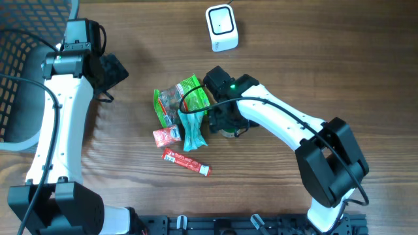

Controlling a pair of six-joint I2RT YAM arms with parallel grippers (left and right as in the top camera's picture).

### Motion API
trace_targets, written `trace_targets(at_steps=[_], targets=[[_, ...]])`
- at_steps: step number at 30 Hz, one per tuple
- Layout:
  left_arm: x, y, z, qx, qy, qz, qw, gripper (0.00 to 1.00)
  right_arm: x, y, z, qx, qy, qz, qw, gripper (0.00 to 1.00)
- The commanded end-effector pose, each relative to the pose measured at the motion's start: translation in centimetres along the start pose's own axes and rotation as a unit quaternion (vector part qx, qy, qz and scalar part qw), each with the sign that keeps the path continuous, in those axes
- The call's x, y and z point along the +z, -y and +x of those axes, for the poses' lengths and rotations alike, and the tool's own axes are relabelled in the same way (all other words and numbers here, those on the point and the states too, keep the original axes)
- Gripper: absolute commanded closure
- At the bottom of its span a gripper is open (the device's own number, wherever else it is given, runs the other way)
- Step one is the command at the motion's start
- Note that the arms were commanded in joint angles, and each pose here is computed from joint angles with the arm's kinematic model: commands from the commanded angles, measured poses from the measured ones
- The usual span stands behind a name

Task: Scan the item barcode
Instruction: 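Lower the right gripper onto the green-capped bottle and grasp it, then carry the bottle to the white scanner and hold it before the window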

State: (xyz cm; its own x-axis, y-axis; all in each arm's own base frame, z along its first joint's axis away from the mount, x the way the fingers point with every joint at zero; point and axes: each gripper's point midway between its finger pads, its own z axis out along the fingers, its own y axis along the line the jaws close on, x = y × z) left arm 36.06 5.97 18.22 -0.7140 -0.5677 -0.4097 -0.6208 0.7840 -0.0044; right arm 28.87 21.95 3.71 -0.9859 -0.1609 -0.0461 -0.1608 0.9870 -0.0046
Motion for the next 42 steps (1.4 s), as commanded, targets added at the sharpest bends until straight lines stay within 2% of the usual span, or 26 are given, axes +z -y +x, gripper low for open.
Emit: trace_targets(at_steps=[1,3,5,8,15,16,18,21,23,26,28,30,32,34,36,42], targets=[[-0.6,-0.3,-0.6,-0.004,0.012,-0.001,1.000,0.00,0.6,0.0,0.8,0.042,-0.020,0.001,0.999,0.01],[-0.5,-0.3,-0.6,-0.004,0.012,-0.001,1.000,0.00,0.9,0.1,1.0,0.052,-0.022,0.002,0.998,0.03],[-0.5,-0.3,-0.6,-0.004,0.012,-0.001,1.000,0.00,1.6,0.1,1.1,0.052,-0.018,0.000,0.998,0.11],[-0.5,-0.3,-0.6,-0.003,0.012,-0.001,1.000,0.00,2.1,-0.3,0.4,0.050,-0.001,-0.011,0.999,0.17],[-0.5,-0.3,-0.6,-0.004,0.012,-0.001,1.000,0.00,1.8,-0.4,-0.3,0.042,0.013,-0.010,0.999,0.17],[-0.5,-0.3,-0.6,-0.004,0.012,-0.001,1.000,0.00,1.8,-0.4,-0.3,0.042,0.012,-0.010,0.999,0.20],[-0.5,-0.3,-0.6,-0.004,0.012,-0.001,1.000,0.00,1.8,-0.4,-0.3,0.041,0.013,-0.010,0.999,0.30],[-0.5,-0.3,-0.6,-0.004,0.012,-0.001,1.000,0.00,1.8,-0.3,-0.3,0.028,0.012,-0.009,0.999,0.33],[-0.5,-0.3,-0.6,-0.004,0.012,-0.001,1.000,0.00,1.3,-0.1,-0.3,0.019,0.011,-0.009,1.000,0.39],[-0.5,-0.3,-0.6,-0.004,0.012,-0.001,1.000,0.00,-3.2,0.3,-1.3,0.046,0.018,-0.065,0.997,0.41],[-0.5,-0.3,-0.6,-0.004,0.012,-0.001,1.000,0.00,-7.0,1.2,-1.4,0.076,0.023,-0.130,0.988,0.53],[-0.5,-0.3,-0.6,-0.003,0.012,-0.001,1.000,0.00,-8.6,3.3,-0.9,0.112,0.011,-0.150,0.982,0.60],[-0.5,-0.3,-0.6,-0.004,0.012,-0.001,1.000,0.00,-8.9,4.3,-0.5,0.140,-0.011,-0.173,0.975,0.82],[-0.5,-0.3,-0.6,-0.003,0.012,-0.001,1.000,0.00,-8.6,4.4,-0.1,0.149,-0.024,-0.186,0.971,0.96],[-0.5,-0.3,-0.6,-0.004,0.012,-0.001,1.000,0.00,-8.5,4.4,0.0,0.150,-0.026,-0.186,0.971,0.96],[-0.6,-0.3,-0.6,-0.004,0.012,-0.001,1.000,0.00,-9.7,2.4,-0.6,0.132,-0.027,-0.258,0.957,0.96]])
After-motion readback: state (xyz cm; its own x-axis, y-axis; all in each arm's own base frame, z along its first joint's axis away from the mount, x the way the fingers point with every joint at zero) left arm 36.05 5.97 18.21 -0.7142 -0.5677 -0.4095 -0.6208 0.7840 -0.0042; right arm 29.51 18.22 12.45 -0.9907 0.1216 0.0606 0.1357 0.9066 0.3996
